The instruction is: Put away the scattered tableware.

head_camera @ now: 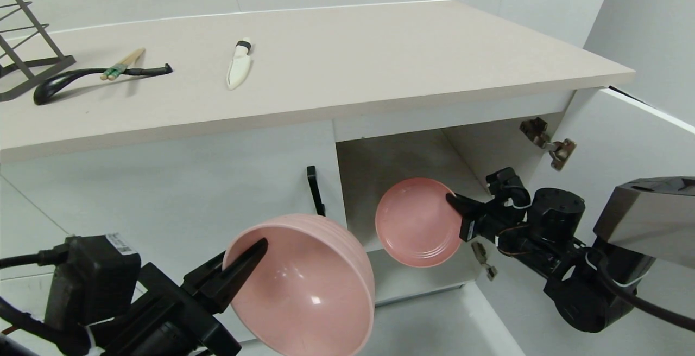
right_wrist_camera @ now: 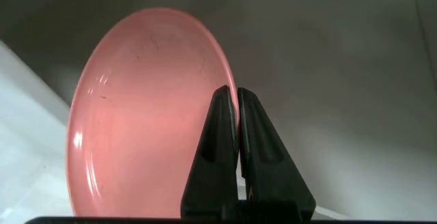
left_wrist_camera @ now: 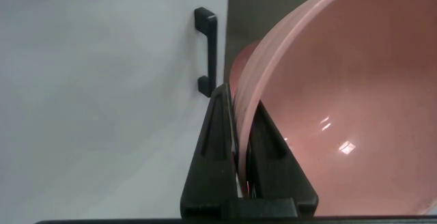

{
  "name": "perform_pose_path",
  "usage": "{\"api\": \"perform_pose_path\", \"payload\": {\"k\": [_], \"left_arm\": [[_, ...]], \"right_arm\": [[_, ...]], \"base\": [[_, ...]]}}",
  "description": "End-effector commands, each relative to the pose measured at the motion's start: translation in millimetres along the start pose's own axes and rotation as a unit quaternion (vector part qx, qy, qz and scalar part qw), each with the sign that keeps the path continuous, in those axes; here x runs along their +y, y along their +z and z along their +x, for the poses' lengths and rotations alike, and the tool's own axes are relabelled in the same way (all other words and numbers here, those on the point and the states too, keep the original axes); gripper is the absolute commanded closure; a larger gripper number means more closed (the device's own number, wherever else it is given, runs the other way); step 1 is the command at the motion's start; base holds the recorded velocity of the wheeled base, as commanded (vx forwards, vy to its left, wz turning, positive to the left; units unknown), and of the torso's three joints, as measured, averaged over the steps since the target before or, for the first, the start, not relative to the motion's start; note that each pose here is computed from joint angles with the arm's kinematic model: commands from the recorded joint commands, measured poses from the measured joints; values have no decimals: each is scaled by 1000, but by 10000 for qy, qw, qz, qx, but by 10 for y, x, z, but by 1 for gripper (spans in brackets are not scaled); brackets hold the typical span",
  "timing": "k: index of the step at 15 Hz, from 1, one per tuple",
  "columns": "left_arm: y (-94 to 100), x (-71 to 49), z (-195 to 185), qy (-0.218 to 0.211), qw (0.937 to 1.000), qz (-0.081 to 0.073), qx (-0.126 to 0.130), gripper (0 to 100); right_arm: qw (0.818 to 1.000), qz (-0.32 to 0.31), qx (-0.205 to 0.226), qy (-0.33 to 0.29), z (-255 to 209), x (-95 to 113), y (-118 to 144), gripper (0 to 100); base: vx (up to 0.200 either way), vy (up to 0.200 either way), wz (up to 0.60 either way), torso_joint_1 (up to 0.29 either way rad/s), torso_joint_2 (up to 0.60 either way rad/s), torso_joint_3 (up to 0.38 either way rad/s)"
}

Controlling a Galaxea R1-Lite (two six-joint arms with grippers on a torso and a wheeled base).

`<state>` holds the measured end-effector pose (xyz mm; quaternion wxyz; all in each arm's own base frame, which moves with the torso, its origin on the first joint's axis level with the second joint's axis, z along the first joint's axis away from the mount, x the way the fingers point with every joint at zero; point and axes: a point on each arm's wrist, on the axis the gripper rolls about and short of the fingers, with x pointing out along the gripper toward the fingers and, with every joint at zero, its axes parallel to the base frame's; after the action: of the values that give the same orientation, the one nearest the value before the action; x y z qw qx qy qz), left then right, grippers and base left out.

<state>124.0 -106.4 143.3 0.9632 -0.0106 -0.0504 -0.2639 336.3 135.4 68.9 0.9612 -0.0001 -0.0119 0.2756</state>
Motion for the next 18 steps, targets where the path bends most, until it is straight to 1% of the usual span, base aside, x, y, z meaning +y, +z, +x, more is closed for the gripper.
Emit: {"api": "perform_pose_path", "payload": {"k": [1, 3, 7, 9, 13, 15, 18], "left_arm": [[-2, 0, 2, 4, 10000, 10, 3, 100], [-10, -1, 8, 3, 10000, 30, 25, 100], [-21, -3, 15, 2, 10000, 52, 55, 100], [-29, -8, -10, -32, 9998, 70, 160, 100], [-31, -4, -39, -42, 9996, 96, 250, 100], [-37, -4, -42, -43, 9995, 104, 288, 100], [-45, -5, -40, -45, 9994, 118, 318, 100]], "right_arm": [[10000, -4, -7, 30, 5, 16, 1, 100], [10000, -4, -7, 38, 5, 22, 1, 100], [10000, 21, 8, 7, 3, 16, -8, 100], [9995, 309, 31, -2, 8, 9, -27, 100], [9988, 431, 231, -94, 42, -55, -200, 100], [9985, 431, 234, -224, 101, -111, -269, 100], [9985, 439, 202, -269, 175, -134, -323, 100]], "base": [[200, 0, 0, 7, 7, 2], [200, 0, 0, 0, 2, 7], [0, 0, 0, 0, 0, 0], [0, 0, 0, 0, 0, 0], [0, 0, 0, 0, 0, 0], [0, 0, 0, 0, 0, 0], [0, 0, 0, 0, 0, 0]]}}
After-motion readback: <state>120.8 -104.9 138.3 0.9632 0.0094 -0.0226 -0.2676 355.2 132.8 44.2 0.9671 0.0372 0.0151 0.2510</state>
